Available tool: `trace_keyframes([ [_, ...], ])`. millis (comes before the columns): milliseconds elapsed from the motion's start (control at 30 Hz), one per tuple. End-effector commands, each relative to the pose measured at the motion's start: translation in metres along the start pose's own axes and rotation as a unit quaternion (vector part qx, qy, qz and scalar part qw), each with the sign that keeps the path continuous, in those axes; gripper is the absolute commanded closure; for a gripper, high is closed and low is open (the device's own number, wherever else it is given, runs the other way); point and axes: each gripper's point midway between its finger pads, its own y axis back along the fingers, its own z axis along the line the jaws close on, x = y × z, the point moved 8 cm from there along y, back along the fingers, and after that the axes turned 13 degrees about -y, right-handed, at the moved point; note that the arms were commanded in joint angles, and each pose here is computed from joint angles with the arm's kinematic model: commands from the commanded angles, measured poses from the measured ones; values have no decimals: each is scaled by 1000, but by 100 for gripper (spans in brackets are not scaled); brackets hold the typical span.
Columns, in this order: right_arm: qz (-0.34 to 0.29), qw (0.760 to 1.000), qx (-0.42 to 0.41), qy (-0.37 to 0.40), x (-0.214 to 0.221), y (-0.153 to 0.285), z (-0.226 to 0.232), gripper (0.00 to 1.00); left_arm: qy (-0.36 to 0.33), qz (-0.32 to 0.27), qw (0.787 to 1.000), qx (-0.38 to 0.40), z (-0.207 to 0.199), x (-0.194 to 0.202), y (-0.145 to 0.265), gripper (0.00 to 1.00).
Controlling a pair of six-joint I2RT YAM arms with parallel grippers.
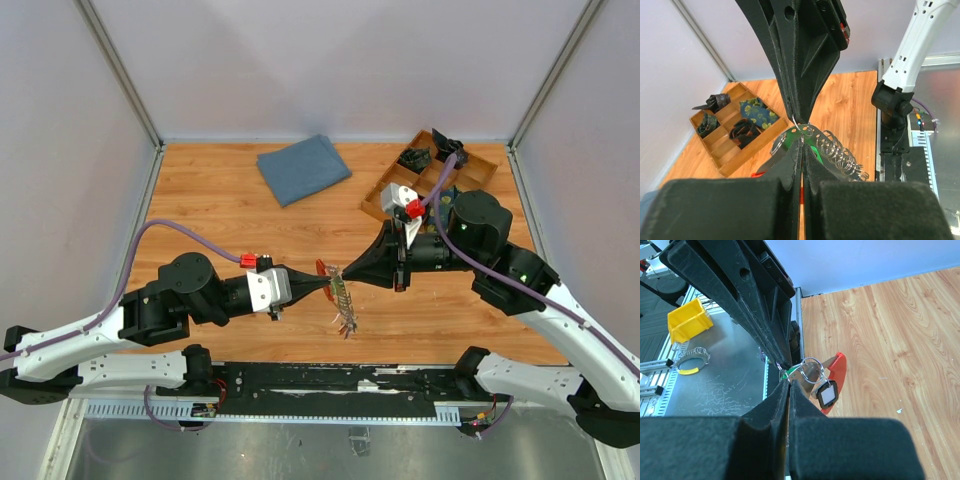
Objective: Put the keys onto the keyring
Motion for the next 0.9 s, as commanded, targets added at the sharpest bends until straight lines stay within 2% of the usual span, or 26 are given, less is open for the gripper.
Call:
trace_keyframes([
  [0,-62,997,19,27,-20,6,3,100,-3,-8,1000,-3,4,-6,4,99],
  [867,-82,991,96,-40,-23,4,-10,100,-5,18,1000,-4,2,3,-1,100],
])
